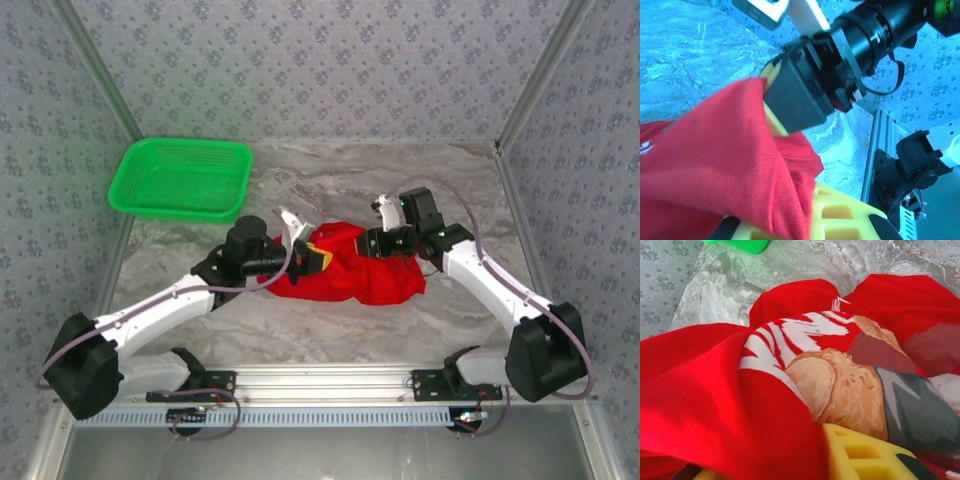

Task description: Fold the inside-out t-shirt

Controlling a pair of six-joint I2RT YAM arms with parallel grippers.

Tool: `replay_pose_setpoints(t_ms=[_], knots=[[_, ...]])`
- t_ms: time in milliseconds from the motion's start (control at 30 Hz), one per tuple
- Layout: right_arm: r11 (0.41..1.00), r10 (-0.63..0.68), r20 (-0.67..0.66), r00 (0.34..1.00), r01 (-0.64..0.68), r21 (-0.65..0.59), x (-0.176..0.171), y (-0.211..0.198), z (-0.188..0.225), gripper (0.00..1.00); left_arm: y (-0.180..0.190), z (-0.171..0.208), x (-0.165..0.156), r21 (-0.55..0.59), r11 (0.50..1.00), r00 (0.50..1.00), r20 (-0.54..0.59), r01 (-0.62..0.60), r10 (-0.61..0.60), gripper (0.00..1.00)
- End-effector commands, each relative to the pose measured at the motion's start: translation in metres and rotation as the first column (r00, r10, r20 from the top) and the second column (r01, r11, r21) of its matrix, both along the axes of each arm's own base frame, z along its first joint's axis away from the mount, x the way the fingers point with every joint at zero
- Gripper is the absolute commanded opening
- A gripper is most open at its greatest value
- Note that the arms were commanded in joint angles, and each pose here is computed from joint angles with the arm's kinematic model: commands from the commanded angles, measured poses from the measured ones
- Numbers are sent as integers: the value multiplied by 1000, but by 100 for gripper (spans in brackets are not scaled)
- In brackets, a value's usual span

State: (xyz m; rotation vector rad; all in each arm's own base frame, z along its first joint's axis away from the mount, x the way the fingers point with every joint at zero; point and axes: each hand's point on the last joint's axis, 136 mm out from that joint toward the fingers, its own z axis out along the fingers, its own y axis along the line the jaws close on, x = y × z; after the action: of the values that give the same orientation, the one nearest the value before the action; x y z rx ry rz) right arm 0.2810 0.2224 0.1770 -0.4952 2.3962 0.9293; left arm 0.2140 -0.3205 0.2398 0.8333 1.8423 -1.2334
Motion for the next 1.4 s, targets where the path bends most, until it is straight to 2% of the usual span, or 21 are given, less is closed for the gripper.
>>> replay_pose_setpoints(t_ms=[0,133,333,433,633,700,733,800,867,933,967,1000,1100,1133,1233,1367], knots=[[996,64,88,994,-59,-64,-12,-1,0,37,4,3,-7,2,999,999,-12,41,-41,0],[992,118,145,982,-112,-50,-23,10,-1,47,4,3,-7,23,999,999,-5,46,-46,0],[980,145,206,968,-112,-166,-18,12,-22,62,7,2,-6,29,999,999,-3,35,-35,0],[965,182,210,961,-134,-223,-18,14,-38,66,8,4,-6,25,999,999,1,32,-32,0],[963,226,273,935,-173,-206,-16,41,-47,69,10,6,-4,23,1000,1000,2,22,-22,0],[967,211,294,932,-155,-203,-8,48,-50,65,11,6,-4,24,999,1000,4,22,-22,0],[967,206,289,935,-151,-203,-6,49,-52,58,12,5,-3,30,999,1000,5,15,-15,0],[967,210,235,949,-165,-196,-9,48,-51,31,21,-1,6,54,998,999,6,-42,42,0],[967,211,201,957,-174,-188,-16,37,-41,15,39,-14,25,111,979,985,3,-169,170,0],[972,221,147,964,-206,-112,-32,28,-25,6,64,-35,49,213,915,938,14,-342,347,0],[973,227,123,966,-221,-59,-42,26,-15,2,80,-48,62,276,859,897,27,-431,442,0],[972,233,110,966,-234,1,-50,26,-3,0,92,-59,71,328,811,865,39,-485,501,0],[946,272,107,956,-286,150,-69,33,25,0,103,-73,88,390,742,817,51,-545,574,4],[939,281,107,954,-296,177,-72,35,31,0,101,-73,92,396,736,814,50,-548,579,4],[921,283,112,952,-303,245,-71,41,44,0,96,-72,100,410,730,812,45,-547,583,14],[919,249,113,962,-272,287,-60,44,47,0,95,-65,94,406,734,816,54,-545,576,37]])
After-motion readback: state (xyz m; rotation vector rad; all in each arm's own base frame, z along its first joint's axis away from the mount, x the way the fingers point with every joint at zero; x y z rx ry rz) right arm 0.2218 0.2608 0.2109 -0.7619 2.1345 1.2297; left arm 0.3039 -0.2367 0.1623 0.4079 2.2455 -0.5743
